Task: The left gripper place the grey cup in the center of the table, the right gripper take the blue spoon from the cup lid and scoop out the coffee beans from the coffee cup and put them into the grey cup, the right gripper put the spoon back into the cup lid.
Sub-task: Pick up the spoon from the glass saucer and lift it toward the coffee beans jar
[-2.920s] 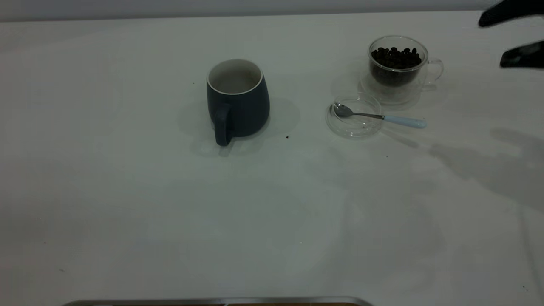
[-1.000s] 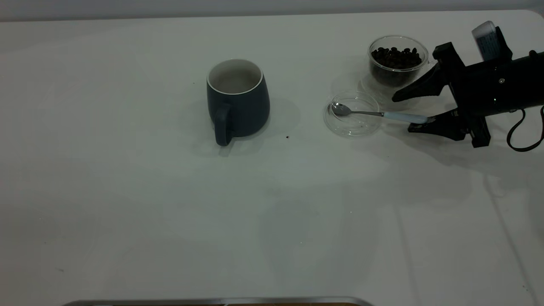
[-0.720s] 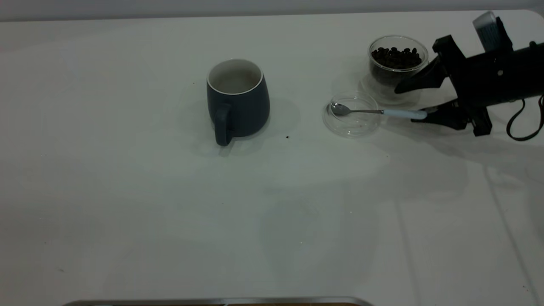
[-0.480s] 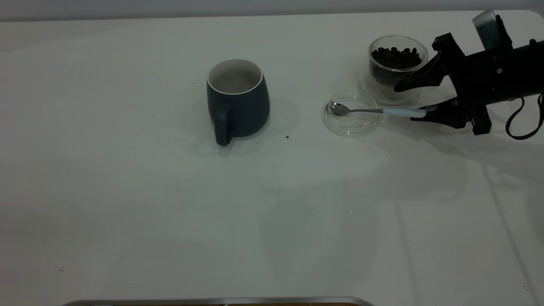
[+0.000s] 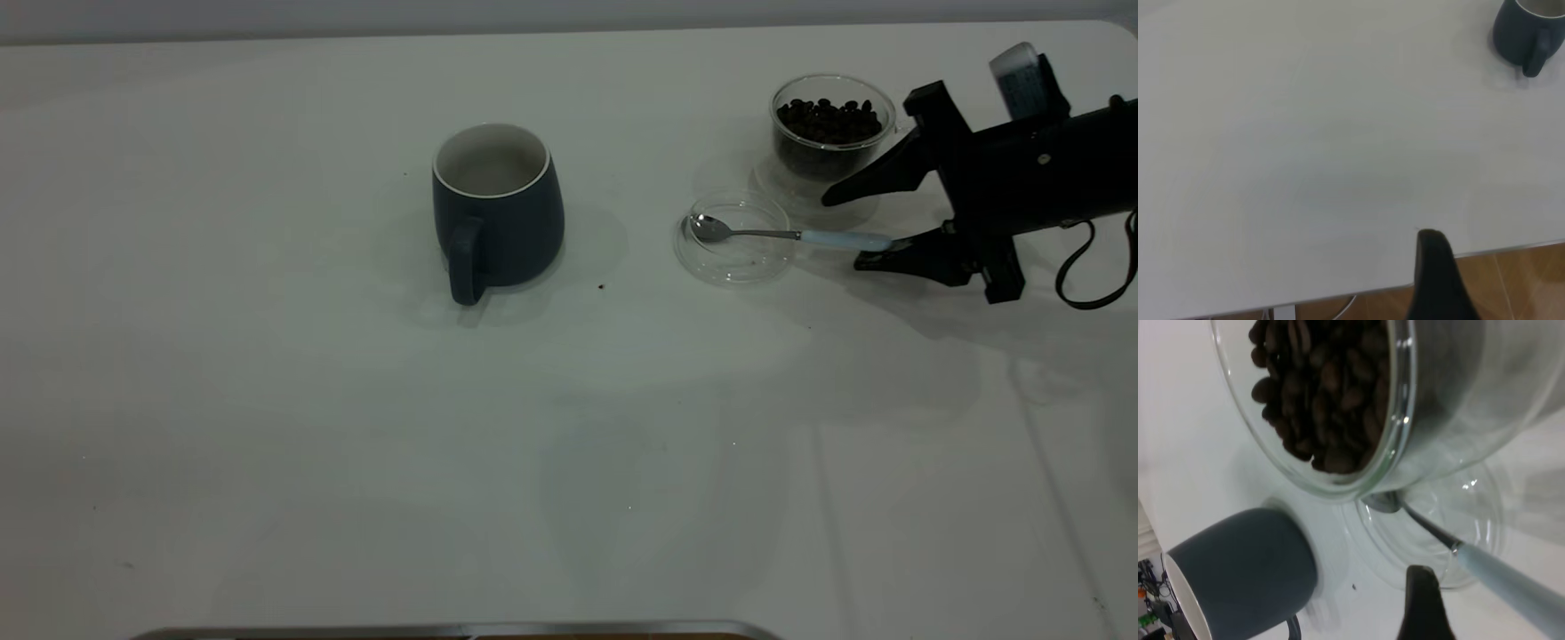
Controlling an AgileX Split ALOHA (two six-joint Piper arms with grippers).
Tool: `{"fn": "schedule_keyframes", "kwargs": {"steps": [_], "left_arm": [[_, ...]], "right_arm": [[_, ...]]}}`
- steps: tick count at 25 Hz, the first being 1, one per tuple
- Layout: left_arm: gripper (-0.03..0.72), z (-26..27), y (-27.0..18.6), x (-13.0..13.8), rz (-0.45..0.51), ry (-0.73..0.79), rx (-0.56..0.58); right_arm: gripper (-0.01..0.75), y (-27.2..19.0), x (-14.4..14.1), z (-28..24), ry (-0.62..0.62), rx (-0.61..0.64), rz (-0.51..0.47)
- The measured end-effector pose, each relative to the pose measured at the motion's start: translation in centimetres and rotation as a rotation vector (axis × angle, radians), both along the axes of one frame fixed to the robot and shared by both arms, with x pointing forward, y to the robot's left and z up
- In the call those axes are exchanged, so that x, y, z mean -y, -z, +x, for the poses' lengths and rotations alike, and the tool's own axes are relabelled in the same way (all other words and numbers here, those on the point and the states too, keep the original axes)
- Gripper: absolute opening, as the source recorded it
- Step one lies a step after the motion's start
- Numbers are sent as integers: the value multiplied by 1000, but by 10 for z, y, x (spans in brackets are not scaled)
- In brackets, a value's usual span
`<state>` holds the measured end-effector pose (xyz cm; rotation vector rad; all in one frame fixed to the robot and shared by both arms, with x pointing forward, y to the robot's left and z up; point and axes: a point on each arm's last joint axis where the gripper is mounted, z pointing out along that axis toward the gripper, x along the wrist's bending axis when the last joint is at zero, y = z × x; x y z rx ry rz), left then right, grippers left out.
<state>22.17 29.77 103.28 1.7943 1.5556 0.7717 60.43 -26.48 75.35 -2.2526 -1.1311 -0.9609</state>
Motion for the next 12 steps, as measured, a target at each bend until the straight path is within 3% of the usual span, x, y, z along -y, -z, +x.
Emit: {"fn": "schedule_keyframes", "kwargs": {"steps": [8, 12], "left_arm": [[532, 0, 0, 0, 1, -1, 0], [532, 0, 0, 0, 1, -1, 0]], "right_arm": [[559, -4, -4, 8, -29, 46, -2], [500, -5, -5, 8, -48, 67, -1]]}}
